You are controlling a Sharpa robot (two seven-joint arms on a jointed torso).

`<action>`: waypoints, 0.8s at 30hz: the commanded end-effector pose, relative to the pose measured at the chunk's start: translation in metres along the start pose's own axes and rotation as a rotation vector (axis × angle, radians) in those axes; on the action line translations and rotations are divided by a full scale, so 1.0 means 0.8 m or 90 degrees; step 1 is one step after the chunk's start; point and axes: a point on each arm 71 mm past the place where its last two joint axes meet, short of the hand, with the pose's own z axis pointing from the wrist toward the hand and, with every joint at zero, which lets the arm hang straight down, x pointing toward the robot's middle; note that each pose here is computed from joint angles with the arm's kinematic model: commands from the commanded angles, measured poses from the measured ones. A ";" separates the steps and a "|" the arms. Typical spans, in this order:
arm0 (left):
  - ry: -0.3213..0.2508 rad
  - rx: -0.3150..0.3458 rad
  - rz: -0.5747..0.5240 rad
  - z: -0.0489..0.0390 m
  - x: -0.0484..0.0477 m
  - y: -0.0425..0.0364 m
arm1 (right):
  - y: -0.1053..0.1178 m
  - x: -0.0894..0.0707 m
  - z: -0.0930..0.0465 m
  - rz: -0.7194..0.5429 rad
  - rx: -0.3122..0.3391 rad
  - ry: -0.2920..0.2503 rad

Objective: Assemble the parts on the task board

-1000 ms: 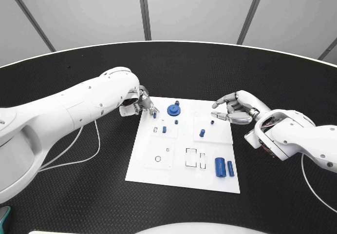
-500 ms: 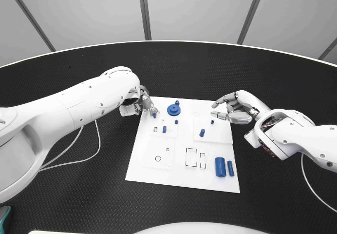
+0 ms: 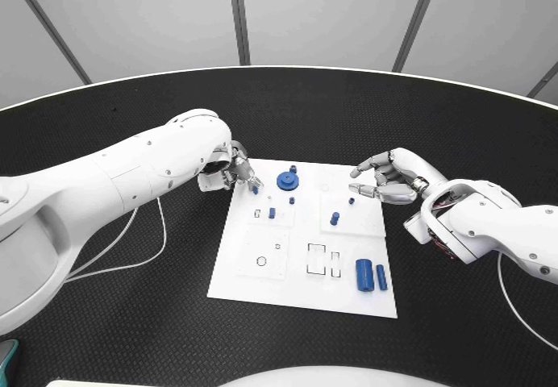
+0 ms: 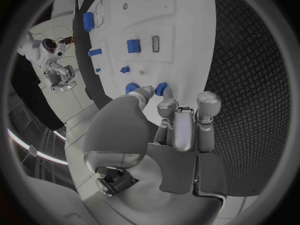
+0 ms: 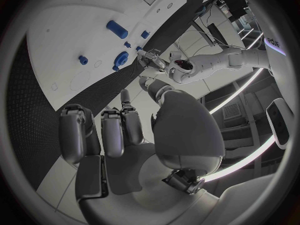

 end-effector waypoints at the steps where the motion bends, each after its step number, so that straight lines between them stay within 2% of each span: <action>1: -0.001 0.001 -0.001 0.000 0.000 0.0002 | 0.000 0.000 0.000 0.000 0.000 0.000; 15: 0.009 0.008 -0.005 0.000 0.001 0.0011 | 0.000 0.000 0.001 0.000 0.000 0.001; 24: 0.019 0.026 -0.062 -0.001 0.000 0.0083 | -0.001 0.000 0.000 -0.001 0.002 0.001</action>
